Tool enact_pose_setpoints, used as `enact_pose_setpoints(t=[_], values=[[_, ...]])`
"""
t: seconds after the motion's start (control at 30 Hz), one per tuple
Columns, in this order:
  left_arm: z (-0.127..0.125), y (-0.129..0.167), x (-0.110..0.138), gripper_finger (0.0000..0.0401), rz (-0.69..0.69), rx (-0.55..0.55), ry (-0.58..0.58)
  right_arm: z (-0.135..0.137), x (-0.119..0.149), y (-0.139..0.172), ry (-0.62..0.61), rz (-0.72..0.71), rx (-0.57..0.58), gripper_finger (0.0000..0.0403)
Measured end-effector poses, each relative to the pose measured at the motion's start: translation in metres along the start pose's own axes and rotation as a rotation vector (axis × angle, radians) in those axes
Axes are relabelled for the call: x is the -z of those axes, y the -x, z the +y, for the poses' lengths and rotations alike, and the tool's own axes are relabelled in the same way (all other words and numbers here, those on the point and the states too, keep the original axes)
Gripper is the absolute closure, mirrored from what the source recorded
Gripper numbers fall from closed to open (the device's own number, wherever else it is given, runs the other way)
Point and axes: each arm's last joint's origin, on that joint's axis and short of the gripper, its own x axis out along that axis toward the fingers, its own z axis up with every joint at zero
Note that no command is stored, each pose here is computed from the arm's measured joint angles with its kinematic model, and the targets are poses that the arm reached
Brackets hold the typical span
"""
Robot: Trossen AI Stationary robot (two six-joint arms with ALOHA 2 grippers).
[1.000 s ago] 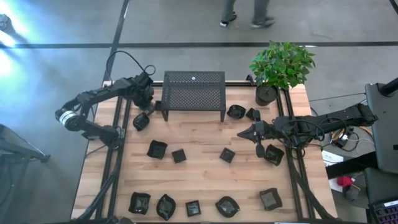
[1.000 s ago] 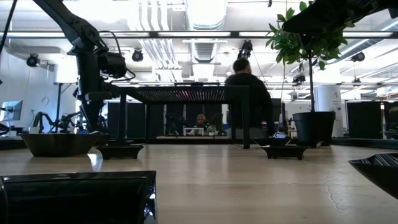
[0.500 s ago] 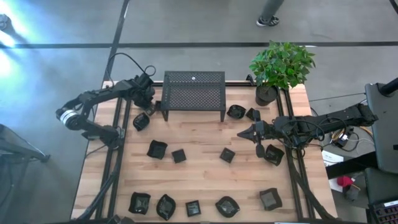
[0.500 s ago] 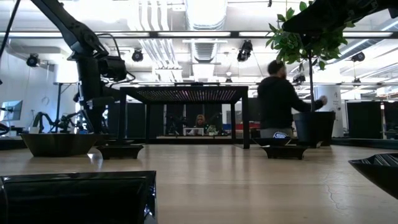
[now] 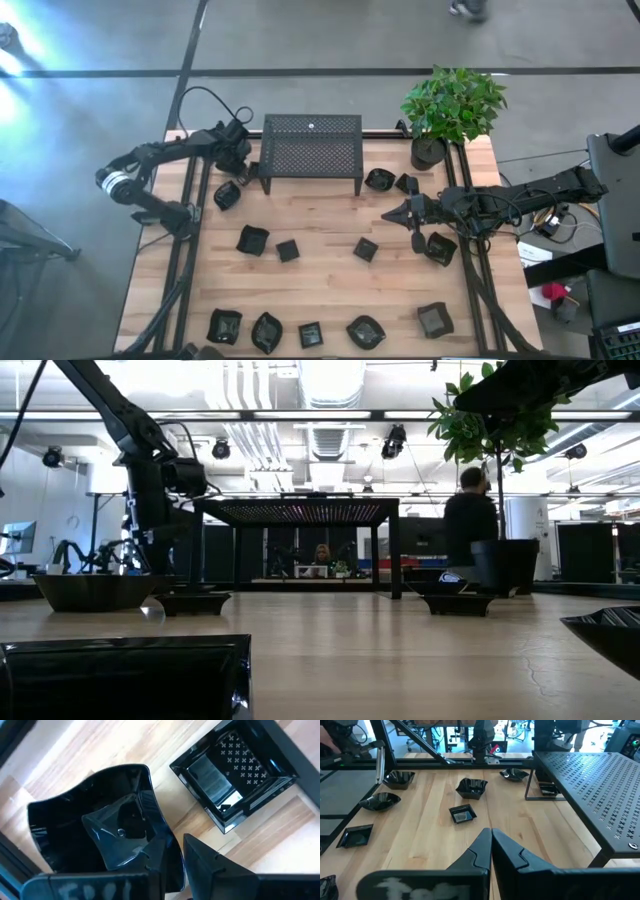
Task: Pick & Place Mini shaped plates
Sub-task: Stack the black distorted square plate on top of the other black distorted square plate
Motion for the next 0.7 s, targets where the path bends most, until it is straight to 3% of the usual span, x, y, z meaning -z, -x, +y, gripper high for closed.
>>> enact_pose_setpoints(t=[0.2, 0.33, 0.43, 0.7], values=[[0.000, -0.008, -0.001, 0.0349, 0.024, 0.001, -0.009, 0.000, 0.000, 0.000, 0.000, 0.000, 0.000, 0.0394], [0.000, -0.009, -0.001, 0.0388, 0.032, -0.016, -0.014, 0.000, 0.000, 0.000, 0.000, 0.000, 0.000, 0.0394], [0.001, -0.008, -0.001, 0.0397, 0.035, -0.054, -0.025, 0.000, 0.000, 0.000, 0.000, 0.000, 0.001, 0.0394], [0.001, 0.015, 0.007, 0.0401, 0.037, -0.111, -0.029, 0.000, 0.000, 0.000, -0.004, -0.002, 0.001, 0.0394]])
